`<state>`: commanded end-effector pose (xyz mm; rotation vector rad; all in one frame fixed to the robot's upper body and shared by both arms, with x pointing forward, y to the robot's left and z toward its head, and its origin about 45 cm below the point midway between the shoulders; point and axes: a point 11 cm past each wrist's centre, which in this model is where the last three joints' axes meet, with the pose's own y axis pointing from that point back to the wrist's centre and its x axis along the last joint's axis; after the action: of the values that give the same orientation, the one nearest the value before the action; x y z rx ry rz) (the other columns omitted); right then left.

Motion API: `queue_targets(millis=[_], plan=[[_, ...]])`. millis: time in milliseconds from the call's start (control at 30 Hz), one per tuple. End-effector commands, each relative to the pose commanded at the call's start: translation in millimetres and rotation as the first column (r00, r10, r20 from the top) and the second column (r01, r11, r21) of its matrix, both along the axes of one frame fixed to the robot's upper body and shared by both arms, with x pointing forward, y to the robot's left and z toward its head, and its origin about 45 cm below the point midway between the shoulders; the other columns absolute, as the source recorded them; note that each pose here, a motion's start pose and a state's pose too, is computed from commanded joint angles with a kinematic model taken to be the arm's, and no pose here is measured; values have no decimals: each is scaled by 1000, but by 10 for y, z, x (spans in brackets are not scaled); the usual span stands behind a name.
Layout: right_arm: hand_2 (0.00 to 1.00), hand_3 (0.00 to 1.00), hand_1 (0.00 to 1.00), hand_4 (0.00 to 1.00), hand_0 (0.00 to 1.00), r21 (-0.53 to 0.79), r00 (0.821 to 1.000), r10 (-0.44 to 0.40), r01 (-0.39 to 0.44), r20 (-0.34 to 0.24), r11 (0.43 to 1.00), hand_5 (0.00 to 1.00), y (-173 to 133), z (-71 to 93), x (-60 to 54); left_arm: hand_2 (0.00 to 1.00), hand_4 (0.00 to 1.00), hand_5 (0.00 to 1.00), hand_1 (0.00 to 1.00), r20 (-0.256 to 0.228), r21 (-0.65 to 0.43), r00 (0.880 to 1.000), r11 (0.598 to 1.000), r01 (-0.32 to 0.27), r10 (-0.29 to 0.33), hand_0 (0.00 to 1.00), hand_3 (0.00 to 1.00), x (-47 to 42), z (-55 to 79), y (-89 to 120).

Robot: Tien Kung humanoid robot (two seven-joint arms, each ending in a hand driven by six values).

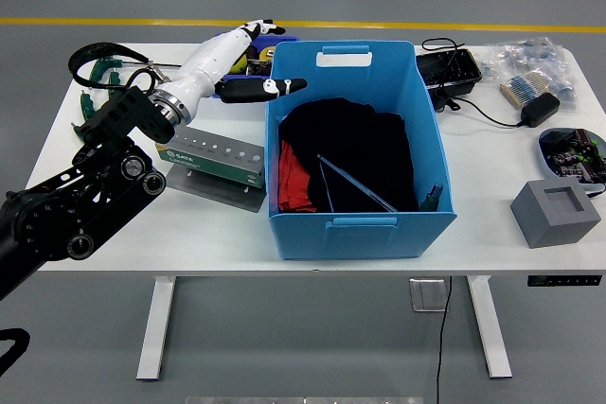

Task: Lift tool from toolbox,place it in box,lift tool from toolbox,place it in box

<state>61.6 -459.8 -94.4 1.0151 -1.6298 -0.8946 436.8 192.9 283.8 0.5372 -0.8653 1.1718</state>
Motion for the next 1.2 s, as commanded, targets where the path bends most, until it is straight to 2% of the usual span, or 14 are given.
queue_targets(millis=[100, 233, 367, 567, 667, 767, 800, 833, 967, 1000, 1033, 1167, 1200], plan=[[708, 571, 653, 782, 679, -1, 1000, -7, 7, -3, 1000, 732, -7, -3, -34, 998, 998, 678, 998, 42, -2, 998, 999, -49, 49, 998, 998, -48, 17, 177], [708, 571, 653, 782, 679, -3, 1000, -11, 11, -7, 1000, 732, -19, -4, -69, 998, 998, 657, 998, 47, -70, 990, 989, -127, 130, 998, 998, -77, -5, 426], [708, 571, 653, 782, 679, -5, 1000, -12, 12, -11, 1000, 732, -29, -3, -92, 998, 998, 657, 998, 58, -140, 977, 971, -194, 204, 998, 998, -70, 44, 649], [708, 570, 653, 781, 679, -4, 1000, -10, 10, -14, 1000, 732, -16, -10, -110, 998, 998, 661, 998, 20, -203, 969, 950, -237, 246, 998, 998, -99, -22, 848], [708, 570, 653, 781, 679, -3, 1000, -10, 10, -17, 1000, 729, -7, -16, -128, 998, 998, 647, 998, -16, -244, 967, 937, -250, 254, 979, 998, -128, -108, 926], [708, 570, 653, 781, 679, 0, 1000, -8, 8, -20, 1000, 729, 8, -24, -139, 998, 998, 647, 998, -30, -318, 964, 912, -259, 263, 979, 998, -183, -205, 996], [708, 571, 653, 781, 679, 1, 1000, -8, 8, -20, 1000, 730, 12, -26, -141, 998, 998, 653, 965, -33, -335, 964, 906, -259, 263, 910, 952, -196, -225, 1006], [708, 571, 653, 781, 679, 3, 1000, -9, 9, -20, 1000, 730, 18, -29, -145, 998, 998, 653, 965, -35, -357, 964, 898, -259, 264, 910, 952, -217, -252, 1018], [708, 571, 653, 781, 679, 12, 1000, -28, 28, -13, 1000, 730, 51, -45, -176, 998, 998, 653, 965, -59, -478, 966, 842, -250, 253, 910, 952, -311, -386, 1052], [708, 571, 652, 781, 679, 14, 999, -33, 33, -12, 999, 729, 56, -48, -184, 965, 998, 690, 879, -74, -507, 966, 825, -250, 248, 848, 877, -324, -418, 1051], [708, 571, 652, 781, 679, 15, 999, -36, 37, -13, 999, 729, 57, -50, -205, 965, 998, 690, 879, -89, -536, 968, 808, -243, 233, 848, 877, -353, -478, 1025], [708, 571, 652, 781, 679, 10, 998, -53, 53, -19, 999, 729, 25, -46, -278, 965, 998, 690, 879, -190, -656, 966, 709, -257, 174, 848, 877, -413, -639, 1024], [708, 571, 653, 781, 679, 8, 998, -58, 58, -20, 998, 729, 14, -43, -292, 925, 988, 786, 833, -215, -680, 964, 684, -263, 157, 827, 839, -430, -672, 1036]])
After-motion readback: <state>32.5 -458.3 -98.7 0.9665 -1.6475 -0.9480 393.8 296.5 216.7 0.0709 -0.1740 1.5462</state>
